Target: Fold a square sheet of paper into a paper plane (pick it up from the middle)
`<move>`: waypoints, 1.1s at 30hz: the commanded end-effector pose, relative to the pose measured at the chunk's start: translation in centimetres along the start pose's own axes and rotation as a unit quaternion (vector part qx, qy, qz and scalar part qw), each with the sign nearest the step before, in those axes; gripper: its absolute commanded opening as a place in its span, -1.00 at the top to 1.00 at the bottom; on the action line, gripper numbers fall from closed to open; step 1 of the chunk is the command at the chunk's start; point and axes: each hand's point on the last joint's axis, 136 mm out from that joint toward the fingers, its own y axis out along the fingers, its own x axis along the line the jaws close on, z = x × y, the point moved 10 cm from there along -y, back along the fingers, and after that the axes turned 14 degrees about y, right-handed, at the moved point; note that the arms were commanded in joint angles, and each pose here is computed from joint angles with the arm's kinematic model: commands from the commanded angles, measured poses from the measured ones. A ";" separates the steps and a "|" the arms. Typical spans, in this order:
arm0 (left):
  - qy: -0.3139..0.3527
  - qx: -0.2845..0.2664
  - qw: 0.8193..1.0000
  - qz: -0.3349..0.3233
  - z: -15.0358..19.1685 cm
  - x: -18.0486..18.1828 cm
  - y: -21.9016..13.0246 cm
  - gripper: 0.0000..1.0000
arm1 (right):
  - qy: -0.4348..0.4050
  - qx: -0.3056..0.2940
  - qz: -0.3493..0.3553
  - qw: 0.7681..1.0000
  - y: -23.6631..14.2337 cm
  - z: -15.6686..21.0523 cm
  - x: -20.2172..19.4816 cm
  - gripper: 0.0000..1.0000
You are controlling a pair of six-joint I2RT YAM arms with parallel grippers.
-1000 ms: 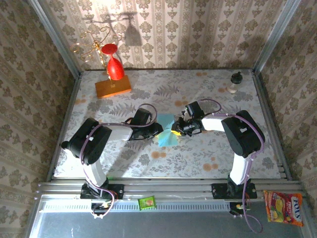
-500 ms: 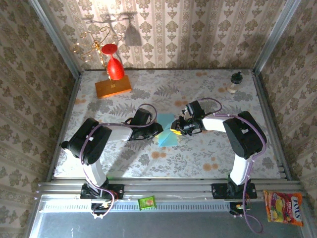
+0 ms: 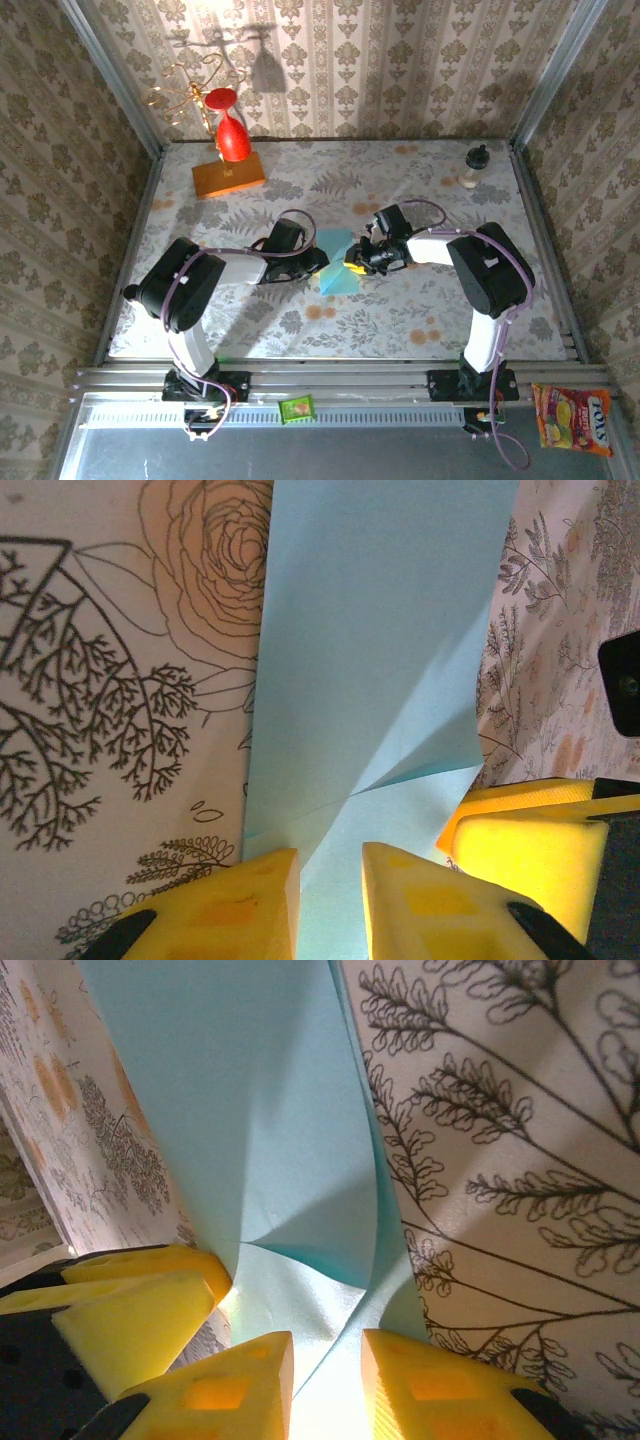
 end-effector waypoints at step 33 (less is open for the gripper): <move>-0.014 0.000 1.000 0.008 -0.1 0.3 -0.7 0.29 | -0.017 0.055 -0.033 0.998 2.1 1.3 0.6 0.74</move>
